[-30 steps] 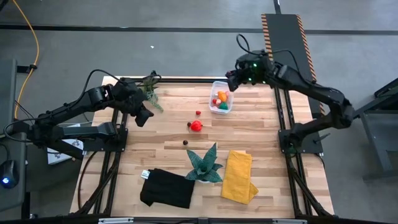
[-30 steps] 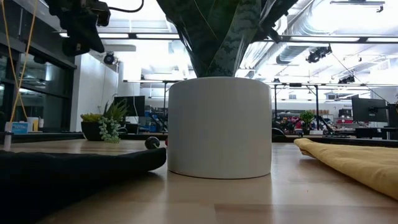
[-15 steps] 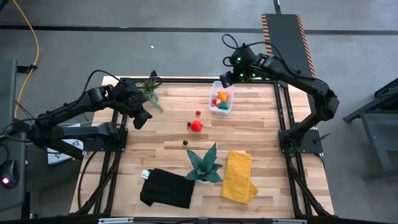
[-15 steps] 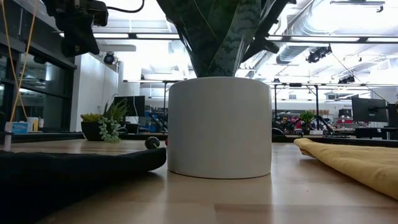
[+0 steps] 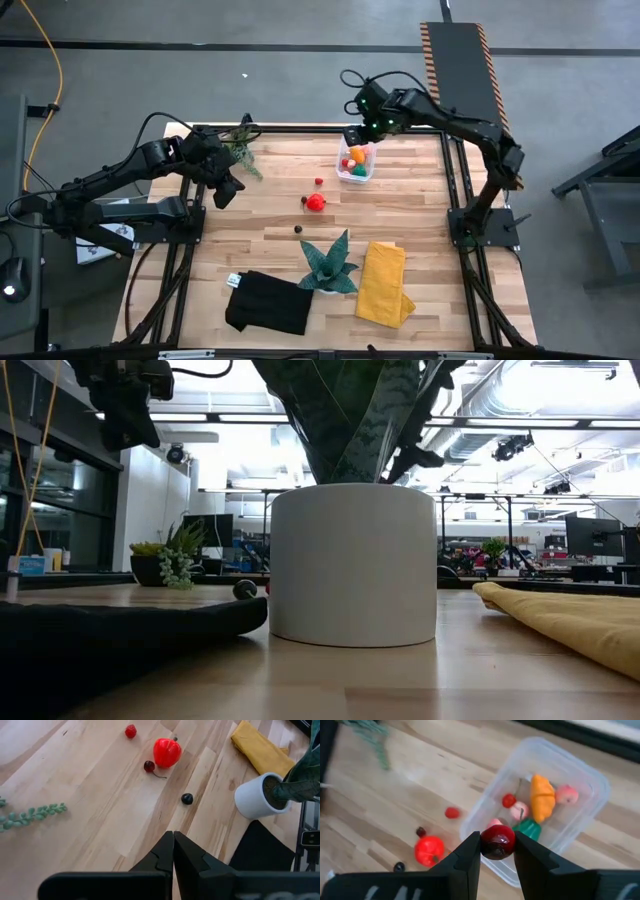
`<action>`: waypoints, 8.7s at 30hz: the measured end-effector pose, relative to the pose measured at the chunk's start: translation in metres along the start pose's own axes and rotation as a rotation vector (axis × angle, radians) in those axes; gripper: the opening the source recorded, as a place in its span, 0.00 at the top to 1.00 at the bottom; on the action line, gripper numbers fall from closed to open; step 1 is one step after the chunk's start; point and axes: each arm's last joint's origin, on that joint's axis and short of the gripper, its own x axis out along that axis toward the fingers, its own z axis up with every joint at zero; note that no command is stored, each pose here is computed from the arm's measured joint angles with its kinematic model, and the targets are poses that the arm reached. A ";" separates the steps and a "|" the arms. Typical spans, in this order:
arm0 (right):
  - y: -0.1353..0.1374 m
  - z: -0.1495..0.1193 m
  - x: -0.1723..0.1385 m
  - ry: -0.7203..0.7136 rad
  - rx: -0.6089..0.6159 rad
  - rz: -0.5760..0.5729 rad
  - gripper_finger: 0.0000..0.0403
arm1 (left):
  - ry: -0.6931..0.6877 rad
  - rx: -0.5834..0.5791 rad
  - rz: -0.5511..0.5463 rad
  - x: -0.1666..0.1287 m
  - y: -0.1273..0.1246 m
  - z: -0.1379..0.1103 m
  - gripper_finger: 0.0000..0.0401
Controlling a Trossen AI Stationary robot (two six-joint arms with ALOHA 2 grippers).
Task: Pick and placing Produce into tupperware
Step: Put the right red cherry into the transparent container, then put the black cherry into the transparent container
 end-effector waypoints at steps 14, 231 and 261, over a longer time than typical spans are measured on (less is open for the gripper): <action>-0.005 0.002 0.049 0.127 0.034 -0.087 0.77 | -0.003 0.008 0.007 0.000 0.000 0.000 1.00; 0.091 -0.156 -0.062 -0.252 -0.435 -0.298 0.60 | -0.632 -0.109 -0.066 0.065 -0.080 -0.131 1.00; 0.092 -0.161 -0.063 -0.237 -0.458 -0.304 0.60 | -0.597 -0.162 0.089 0.119 -0.092 -0.169 1.00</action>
